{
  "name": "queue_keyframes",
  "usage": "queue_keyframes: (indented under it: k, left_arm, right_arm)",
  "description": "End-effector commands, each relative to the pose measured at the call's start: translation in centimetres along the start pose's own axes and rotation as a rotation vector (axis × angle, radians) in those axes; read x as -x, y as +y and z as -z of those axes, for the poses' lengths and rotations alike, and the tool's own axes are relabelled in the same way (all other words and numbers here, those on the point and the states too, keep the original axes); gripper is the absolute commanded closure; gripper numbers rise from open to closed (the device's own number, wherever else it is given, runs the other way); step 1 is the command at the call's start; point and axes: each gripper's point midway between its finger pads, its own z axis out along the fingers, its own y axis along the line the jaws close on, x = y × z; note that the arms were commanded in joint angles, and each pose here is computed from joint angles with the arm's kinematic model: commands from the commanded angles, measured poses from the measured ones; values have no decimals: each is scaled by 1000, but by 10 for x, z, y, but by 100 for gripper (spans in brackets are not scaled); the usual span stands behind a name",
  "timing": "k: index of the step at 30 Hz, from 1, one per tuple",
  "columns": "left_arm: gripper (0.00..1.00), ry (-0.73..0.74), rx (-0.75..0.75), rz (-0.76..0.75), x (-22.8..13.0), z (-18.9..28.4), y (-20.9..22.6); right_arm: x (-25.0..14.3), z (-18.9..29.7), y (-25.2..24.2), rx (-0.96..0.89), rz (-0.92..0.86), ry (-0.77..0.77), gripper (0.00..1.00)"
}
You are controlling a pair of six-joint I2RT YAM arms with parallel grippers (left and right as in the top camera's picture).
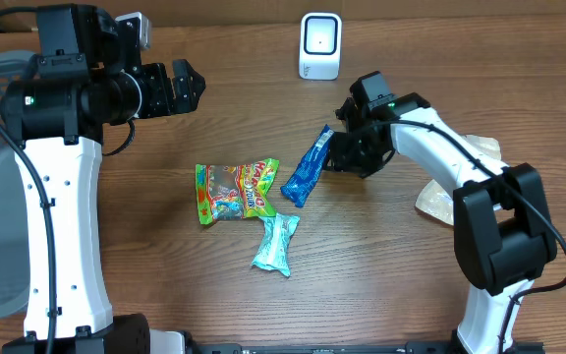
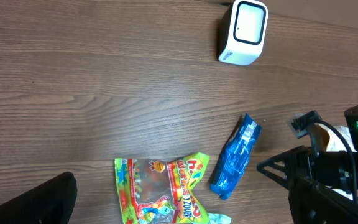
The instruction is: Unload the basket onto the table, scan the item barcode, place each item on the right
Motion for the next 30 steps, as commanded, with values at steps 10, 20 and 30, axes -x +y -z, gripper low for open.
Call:
queue_keyframes:
  k: [10, 20, 30]
  left_arm:
    - [0, 9, -1, 11, -2, -3, -1]
    - [0, 9, -1, 10, -2, -3, -1]
    - [0, 9, -1, 10, -2, -3, -1]
  right_arm:
    - [37, -4, -8, 31, -626, -179, 41]
    - [50, -17, -33, -25, -713, -325, 65]
    - [75, -33, -10, 122, -566, -345, 64]
